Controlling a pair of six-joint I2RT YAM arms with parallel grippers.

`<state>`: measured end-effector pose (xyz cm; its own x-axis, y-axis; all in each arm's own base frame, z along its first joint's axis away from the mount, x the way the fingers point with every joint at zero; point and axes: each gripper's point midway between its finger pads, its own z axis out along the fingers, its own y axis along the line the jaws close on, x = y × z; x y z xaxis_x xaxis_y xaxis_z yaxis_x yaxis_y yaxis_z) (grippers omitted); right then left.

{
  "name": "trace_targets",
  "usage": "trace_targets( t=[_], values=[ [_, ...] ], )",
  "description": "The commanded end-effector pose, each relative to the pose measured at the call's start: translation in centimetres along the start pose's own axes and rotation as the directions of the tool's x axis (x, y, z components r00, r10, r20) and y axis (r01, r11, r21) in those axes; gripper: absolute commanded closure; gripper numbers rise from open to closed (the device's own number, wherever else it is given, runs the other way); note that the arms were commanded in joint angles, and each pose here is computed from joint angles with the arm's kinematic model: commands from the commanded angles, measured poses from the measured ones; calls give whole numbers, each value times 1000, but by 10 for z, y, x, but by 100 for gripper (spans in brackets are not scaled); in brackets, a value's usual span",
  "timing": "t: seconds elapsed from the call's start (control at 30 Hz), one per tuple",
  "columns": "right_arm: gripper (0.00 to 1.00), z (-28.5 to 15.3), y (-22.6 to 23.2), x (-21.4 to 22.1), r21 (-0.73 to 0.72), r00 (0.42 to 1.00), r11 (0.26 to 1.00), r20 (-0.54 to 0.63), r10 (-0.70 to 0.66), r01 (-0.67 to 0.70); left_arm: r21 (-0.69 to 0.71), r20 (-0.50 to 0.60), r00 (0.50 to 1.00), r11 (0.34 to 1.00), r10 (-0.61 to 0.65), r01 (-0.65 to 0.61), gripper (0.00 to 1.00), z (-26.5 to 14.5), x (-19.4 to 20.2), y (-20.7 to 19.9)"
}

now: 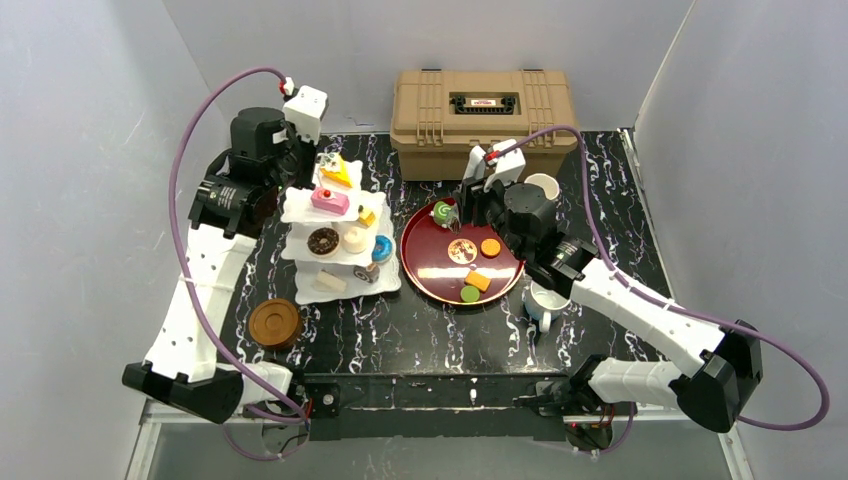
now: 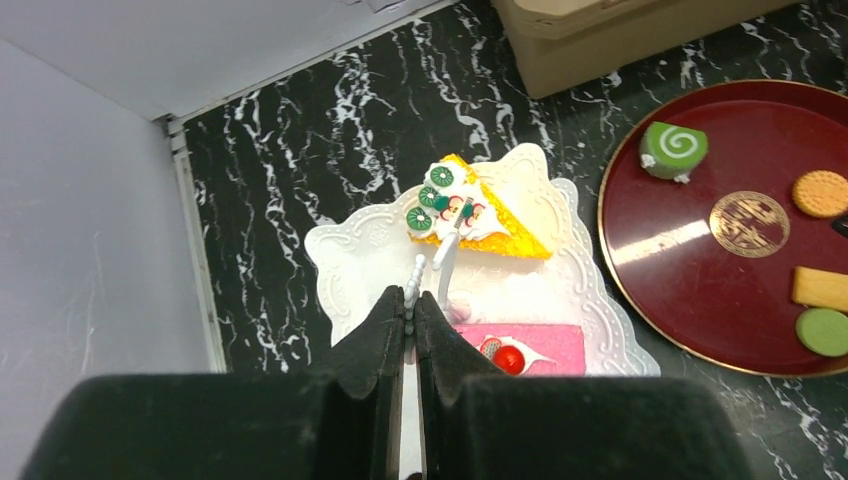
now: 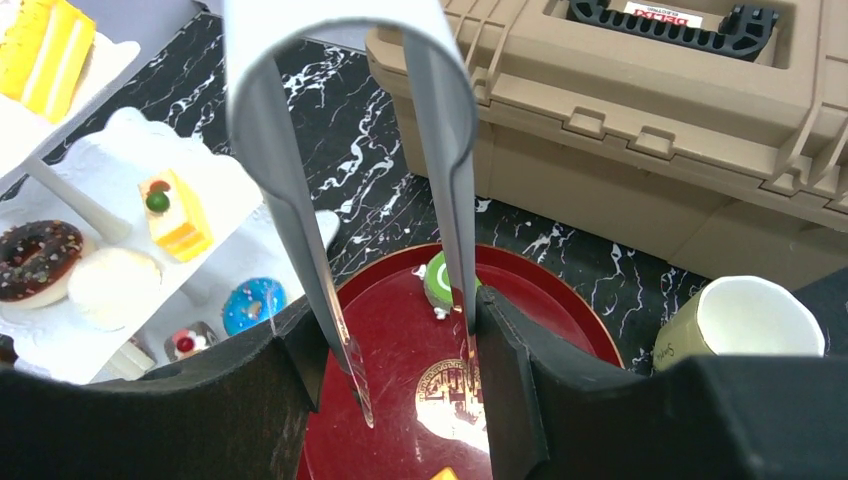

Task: Serve the afternoon tea
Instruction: Adjust the desert table at the center of the board.

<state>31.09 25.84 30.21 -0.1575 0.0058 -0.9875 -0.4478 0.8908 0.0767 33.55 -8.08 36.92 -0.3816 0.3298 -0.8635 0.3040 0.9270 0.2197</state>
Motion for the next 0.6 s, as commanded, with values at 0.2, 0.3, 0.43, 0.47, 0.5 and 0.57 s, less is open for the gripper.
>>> trace_targets(
  t=[0.2, 0.3, 0.43, 0.47, 0.5, 0.57],
  values=[
    [40, -3, -6, -21, 15, 994, 998, 91, 55, -57, -161, 208, 978, 985, -32, 67, 100, -43, -32, 33],
    [40, -2, -7, -19, 18, 995, 998, 87, 55, -56, -136, 214, 974, 985, -73, 104, 100, -42, -32, 29],
    [40, 1, -8, -11, 25, 996, 998, 67, 53, -55, -66, 215, 967, 985, -141, 158, 100, -42, -29, 15],
    [40, 2, -8, -7, 26, 997, 998, 62, 54, -56, -66, 213, 965, 983, -154, 172, 100, -42, -29, 15],
    [40, 2, -8, -5, 26, 997, 998, 58, 56, -58, -76, 212, 962, 979, -170, 189, 100, -42, -28, 17],
    [40, 3, -9, 2, 29, 997, 998, 50, 56, -58, -113, 224, 952, 965, -206, 236, 100, -42, -28, 24]
  ],
)
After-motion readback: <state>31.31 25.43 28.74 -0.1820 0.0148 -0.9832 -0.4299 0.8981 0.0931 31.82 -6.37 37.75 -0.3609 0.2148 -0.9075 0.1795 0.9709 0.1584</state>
